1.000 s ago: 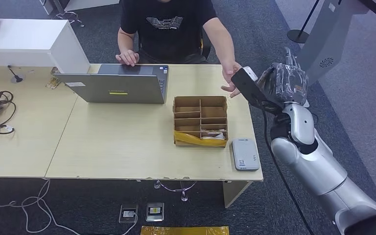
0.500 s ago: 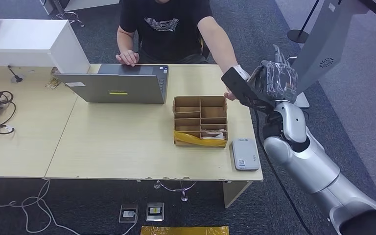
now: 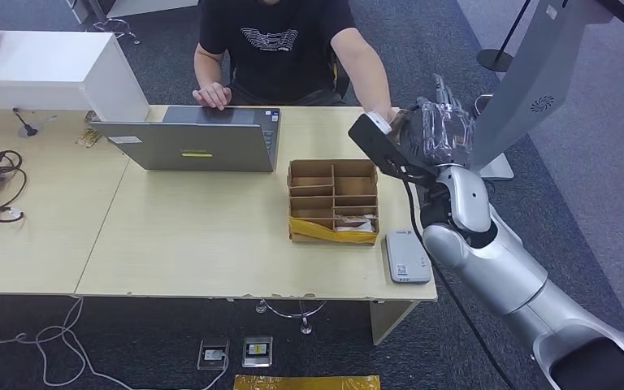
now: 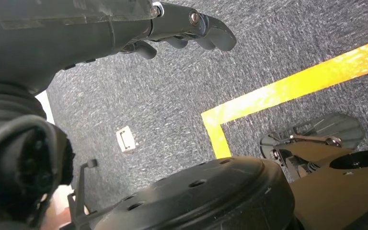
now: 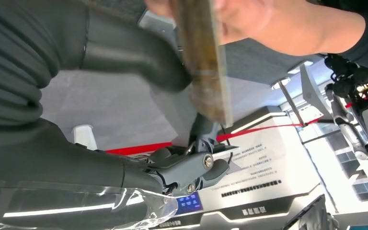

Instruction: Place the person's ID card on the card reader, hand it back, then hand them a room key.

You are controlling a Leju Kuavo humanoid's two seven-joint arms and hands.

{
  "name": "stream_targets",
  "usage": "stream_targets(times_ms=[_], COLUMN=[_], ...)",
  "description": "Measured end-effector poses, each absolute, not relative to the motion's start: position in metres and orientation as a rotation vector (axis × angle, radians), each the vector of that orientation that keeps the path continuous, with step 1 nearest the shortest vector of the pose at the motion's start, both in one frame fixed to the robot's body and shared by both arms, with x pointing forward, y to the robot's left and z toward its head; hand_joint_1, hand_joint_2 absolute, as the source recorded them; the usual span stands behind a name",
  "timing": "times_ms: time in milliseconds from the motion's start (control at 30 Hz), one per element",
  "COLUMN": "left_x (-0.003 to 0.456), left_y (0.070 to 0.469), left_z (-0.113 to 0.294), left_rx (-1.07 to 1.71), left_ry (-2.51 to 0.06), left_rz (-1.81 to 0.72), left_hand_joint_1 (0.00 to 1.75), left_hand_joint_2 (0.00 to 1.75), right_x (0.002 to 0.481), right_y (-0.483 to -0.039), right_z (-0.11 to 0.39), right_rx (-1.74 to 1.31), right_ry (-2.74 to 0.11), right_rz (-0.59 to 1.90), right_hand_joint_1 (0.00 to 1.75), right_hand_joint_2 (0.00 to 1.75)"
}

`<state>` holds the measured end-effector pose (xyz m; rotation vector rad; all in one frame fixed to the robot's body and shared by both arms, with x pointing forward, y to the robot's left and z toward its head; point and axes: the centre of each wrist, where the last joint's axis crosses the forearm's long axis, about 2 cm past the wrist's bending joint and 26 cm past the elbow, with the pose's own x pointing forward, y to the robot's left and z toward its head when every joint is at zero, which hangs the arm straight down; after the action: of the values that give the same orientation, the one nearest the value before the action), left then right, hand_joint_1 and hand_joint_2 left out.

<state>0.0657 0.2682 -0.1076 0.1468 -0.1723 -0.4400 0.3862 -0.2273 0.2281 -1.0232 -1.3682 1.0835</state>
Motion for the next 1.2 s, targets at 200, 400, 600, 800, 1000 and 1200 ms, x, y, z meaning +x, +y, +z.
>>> stream_targets(times_ms=[200,400,600,800,1000,1200], left_x=[0.066,0.064,0.062,0.062,0.062,0.062], left_y=[0.267,0.267,0.267,0.267,0.267,0.267], left_z=[-0.107,-0.108,-0.108,-0.108,-0.108,-0.108], left_rx=[0.151,0.146,0.139,0.14,0.146,0.152], left_ry=[-0.175,-0.171,-0.165,-0.172,-0.18,-0.183], left_rz=[-0.44,-0.439,-0.441,-0.442,-0.44,-0.446], left_hand_joint_1=[0.0,0.0,0.0,0.0,0.0,0.0], left_hand_joint_2=[0.0,0.0,0.0,0.0,0.0,0.0], right_x=[0.385,0.382,0.37,0.359,0.35,0.34], right_y=[-0.225,-0.227,-0.238,-0.243,-0.243,-0.243], right_z=[0.221,0.214,0.205,0.194,0.182,0.168], right_rx=[-1.035,-1.042,-1.048,-1.018,-0.973,-0.913], right_ry=[-1.344,-1.295,-1.208,-1.148,-1.119,-1.113], right_rz=[1.121,1.173,1.267,1.319,1.335,1.307], right_hand_joint_1=[0.0,0.0,0.0,0.0,0.0,0.0], right_hand_joint_2=[1.75,1.75,1.75,1.75,1.75,1.75])
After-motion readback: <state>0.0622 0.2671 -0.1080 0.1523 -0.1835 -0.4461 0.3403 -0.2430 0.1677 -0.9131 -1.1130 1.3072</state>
